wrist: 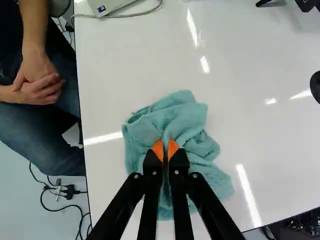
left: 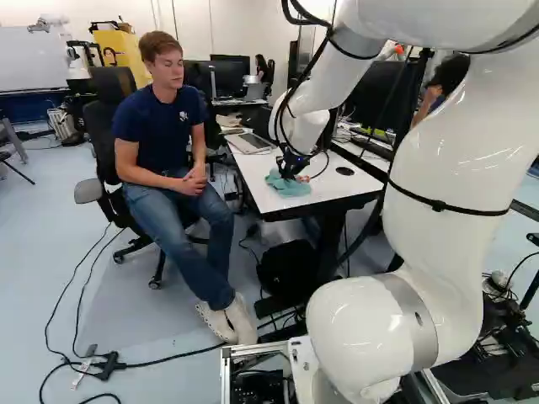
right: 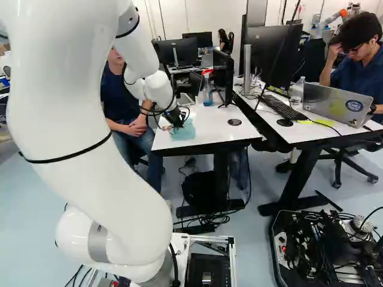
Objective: Clean the table with the green towel
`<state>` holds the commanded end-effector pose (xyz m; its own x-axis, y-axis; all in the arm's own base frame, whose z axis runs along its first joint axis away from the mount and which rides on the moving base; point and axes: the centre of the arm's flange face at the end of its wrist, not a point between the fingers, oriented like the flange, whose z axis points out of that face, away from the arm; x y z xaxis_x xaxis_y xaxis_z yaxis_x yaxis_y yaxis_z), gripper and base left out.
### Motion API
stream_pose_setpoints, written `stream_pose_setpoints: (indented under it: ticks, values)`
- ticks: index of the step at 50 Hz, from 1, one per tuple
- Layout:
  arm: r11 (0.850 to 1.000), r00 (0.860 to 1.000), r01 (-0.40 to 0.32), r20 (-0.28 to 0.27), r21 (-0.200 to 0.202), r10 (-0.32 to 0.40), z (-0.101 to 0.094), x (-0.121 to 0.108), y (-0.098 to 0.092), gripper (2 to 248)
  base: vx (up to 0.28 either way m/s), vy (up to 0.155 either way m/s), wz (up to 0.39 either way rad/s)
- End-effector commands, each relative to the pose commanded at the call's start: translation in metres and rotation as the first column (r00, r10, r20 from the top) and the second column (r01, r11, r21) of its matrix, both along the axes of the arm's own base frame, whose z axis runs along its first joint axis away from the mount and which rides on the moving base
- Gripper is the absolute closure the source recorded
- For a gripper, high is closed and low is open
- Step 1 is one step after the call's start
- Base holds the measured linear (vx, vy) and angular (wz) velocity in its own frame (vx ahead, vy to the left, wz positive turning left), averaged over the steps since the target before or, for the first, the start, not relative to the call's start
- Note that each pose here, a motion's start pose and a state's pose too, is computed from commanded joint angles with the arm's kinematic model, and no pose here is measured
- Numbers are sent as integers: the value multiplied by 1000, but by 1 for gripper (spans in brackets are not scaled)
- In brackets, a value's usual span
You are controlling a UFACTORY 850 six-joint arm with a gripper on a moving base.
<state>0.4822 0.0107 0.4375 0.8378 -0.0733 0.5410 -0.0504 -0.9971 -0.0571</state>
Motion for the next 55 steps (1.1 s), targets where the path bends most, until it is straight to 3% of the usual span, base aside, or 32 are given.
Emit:
stream_pose_setpoints:
  ticks: [28, 55]
  values:
    - [1000, 999, 0, 37, 1, 0, 18, -7, 0, 219, 0, 0, 0]
    - [1000, 1000, 0, 28, 1, 0, 14, -5, 0, 219, 0, 0, 0]
